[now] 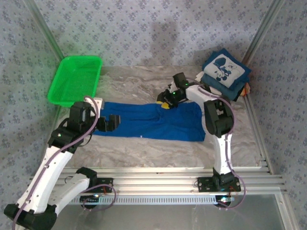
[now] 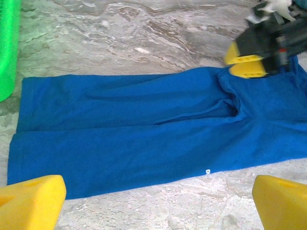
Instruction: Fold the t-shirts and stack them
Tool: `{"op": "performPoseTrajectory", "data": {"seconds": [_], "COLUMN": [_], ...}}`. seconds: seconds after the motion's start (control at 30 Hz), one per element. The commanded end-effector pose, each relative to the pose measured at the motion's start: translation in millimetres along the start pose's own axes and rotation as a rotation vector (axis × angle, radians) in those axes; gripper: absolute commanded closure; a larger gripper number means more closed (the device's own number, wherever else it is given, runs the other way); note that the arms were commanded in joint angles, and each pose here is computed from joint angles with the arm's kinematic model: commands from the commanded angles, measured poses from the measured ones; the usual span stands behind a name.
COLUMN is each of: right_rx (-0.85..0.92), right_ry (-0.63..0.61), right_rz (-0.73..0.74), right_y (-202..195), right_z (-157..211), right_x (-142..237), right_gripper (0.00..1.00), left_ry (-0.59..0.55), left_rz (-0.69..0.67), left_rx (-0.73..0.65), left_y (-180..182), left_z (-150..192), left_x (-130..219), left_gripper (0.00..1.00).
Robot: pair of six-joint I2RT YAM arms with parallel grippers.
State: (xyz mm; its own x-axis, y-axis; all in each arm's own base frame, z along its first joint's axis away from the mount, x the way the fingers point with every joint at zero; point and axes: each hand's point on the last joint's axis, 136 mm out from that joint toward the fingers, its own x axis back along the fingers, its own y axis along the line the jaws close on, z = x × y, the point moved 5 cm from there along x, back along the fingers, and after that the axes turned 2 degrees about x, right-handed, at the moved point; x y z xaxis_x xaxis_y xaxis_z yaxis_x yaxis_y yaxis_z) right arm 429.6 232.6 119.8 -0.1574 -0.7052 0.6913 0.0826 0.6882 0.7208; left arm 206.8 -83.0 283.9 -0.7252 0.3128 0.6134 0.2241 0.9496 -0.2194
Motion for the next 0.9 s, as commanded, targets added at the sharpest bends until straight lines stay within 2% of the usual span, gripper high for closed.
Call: {"op": "performPoseTrajectory", "data": {"seconds": [0.0,0.13,0.27,0.33,0.43,0.53,0.7,0.87], "right_rx": [0.063,0.011,-0.096,-0.160,-0.184,-0.198,-0.206,-0.194], "right_ry": [-0.127,-0.162,-0.143,-0.129,-0.154,-0.193,-0.189,-0.161], "right_rz": [-0.080,0.045,0.180,0.190,0.182,0.150,0.183,0.217], "right_y": [30,-1,-56,-80,-94,-94,-95,-93], "right_z": [2,34,72,94,111,116,124,130], "right_x": [89,151,179,175,169,164,145,117], "right_gripper": [0.45,0.32,0.29,0.29,0.29,0.28,0.26,0.27], "left_ry": [-0.004,0.006,0.041,0.077,0.114,0.119,0.130,0.243], "left_rz": [-0.032,-0.055,-0.051,-0.043,-0.053,-0.058,-0.038,-0.046], "left_rx": [0.042,0.100,0.186,0.225,0.253,0.265,0.246,0.220], "left_y": [9,20,31,35,38,40,41,43], "left_z": [2,1,3,5,5,4,0,2], "left_x": [1,-6,-20,-28,-40,-47,-66,-100], "left_gripper": [0.00,0.00,0.00,0.00,0.00,0.00,0.00,0.04]}}
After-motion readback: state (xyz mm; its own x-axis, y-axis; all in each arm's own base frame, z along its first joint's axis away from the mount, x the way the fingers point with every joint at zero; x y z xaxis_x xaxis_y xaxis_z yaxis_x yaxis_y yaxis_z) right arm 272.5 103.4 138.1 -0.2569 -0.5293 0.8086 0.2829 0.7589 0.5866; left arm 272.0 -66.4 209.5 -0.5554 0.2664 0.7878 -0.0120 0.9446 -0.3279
